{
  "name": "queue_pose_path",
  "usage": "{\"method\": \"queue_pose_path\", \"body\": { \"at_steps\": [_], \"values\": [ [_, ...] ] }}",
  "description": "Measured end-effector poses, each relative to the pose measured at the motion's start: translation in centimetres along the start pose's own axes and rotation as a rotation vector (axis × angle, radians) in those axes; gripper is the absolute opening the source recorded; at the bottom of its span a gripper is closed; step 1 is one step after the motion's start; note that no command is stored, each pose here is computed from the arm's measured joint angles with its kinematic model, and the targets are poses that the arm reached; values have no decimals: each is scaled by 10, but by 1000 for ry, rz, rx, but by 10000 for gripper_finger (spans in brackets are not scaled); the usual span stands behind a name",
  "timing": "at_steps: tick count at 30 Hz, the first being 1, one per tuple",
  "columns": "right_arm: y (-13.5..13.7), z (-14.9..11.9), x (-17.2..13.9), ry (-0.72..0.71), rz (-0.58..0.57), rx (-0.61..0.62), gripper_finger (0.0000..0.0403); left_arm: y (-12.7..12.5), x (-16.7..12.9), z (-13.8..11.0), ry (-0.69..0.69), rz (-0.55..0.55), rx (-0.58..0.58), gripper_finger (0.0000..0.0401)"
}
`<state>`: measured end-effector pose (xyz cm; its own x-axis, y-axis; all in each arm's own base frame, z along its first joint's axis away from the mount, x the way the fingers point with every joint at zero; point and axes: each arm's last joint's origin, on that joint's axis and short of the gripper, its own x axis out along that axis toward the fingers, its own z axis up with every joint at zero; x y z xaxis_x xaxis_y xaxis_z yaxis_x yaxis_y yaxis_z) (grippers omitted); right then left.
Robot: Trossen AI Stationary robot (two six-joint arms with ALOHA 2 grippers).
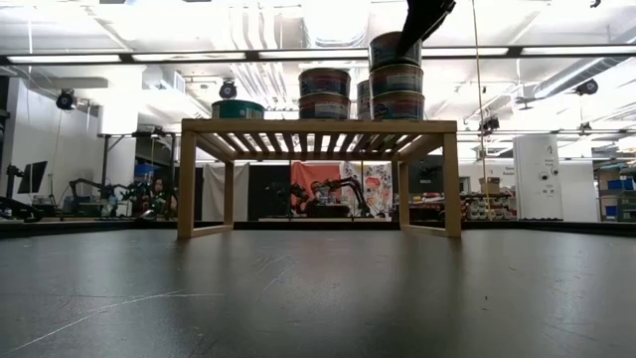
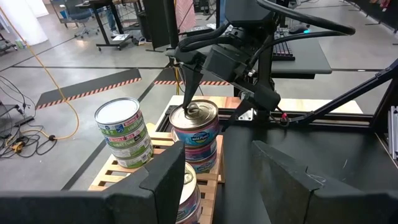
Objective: Stack canned seafood by type on shelf
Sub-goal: Stack the blue pink tuna can on top of the blue pink tuna can on the shelf
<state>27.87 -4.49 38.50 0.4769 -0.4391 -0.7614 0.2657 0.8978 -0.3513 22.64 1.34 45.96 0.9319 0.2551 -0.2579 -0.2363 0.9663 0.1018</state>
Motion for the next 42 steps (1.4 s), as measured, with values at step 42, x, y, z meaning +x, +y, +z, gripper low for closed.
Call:
{"method": "queue_pose_path", "body": {
  "at_steps": [42],
  "values": [
    [-13,11,-84,-288,520,204,384,-8,-2,-6,101,-160,-444,168]
  ]
}}
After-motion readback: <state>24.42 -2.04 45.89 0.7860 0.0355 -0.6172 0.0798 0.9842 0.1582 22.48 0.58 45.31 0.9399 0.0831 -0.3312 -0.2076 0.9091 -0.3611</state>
